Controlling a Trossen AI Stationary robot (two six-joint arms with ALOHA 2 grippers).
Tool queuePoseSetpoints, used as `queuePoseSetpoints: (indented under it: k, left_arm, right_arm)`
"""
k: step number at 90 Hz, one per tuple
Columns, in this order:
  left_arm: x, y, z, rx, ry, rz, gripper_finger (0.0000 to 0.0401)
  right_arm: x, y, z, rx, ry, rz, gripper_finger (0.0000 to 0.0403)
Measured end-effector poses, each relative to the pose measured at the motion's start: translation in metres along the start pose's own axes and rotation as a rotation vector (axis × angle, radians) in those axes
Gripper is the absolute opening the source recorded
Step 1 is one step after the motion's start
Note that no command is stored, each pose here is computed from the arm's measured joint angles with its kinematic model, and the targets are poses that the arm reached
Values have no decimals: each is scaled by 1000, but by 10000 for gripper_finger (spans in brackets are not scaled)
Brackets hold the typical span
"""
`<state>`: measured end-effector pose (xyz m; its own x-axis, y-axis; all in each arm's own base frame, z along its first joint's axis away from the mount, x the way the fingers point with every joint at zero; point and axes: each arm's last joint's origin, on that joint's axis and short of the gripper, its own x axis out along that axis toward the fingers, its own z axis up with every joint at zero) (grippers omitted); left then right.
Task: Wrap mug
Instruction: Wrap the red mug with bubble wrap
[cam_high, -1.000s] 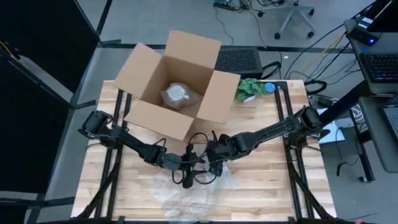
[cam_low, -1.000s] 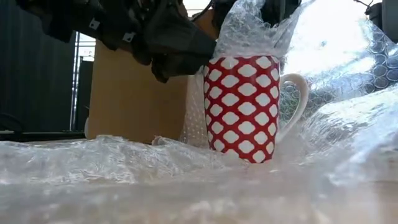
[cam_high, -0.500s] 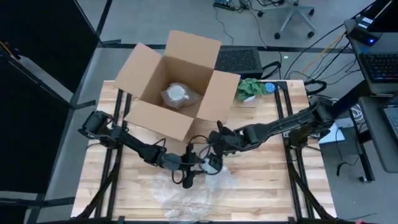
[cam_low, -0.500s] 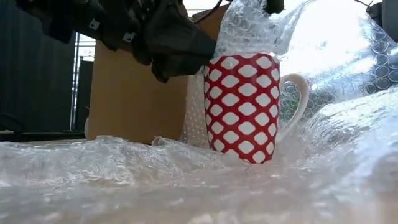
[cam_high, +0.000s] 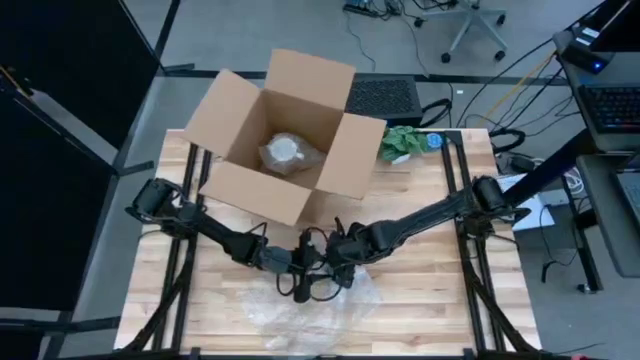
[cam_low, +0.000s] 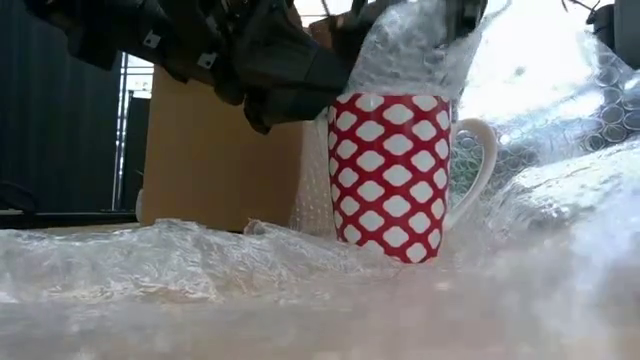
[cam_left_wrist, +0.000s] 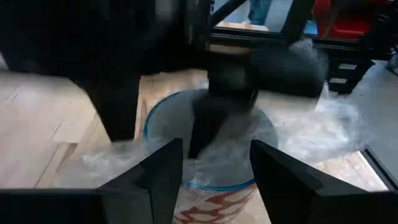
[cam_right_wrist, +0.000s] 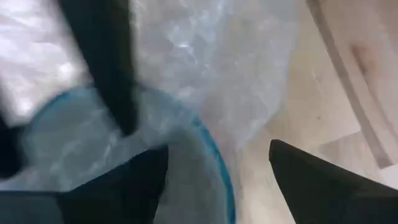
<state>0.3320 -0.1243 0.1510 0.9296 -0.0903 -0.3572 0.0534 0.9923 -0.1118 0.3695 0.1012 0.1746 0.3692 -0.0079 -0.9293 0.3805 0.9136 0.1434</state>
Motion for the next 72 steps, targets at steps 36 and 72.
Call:
queuePoseSetpoints:
  k: [36,72]
  left_arm:
    - [0,0,0,2,2,3,180]
    - [0,0,0,0,-3,2,180]
  right_arm:
    - [4,0,-1,-2,19,21,265]
    - [-80,-15,3,-3,-82,85,265]
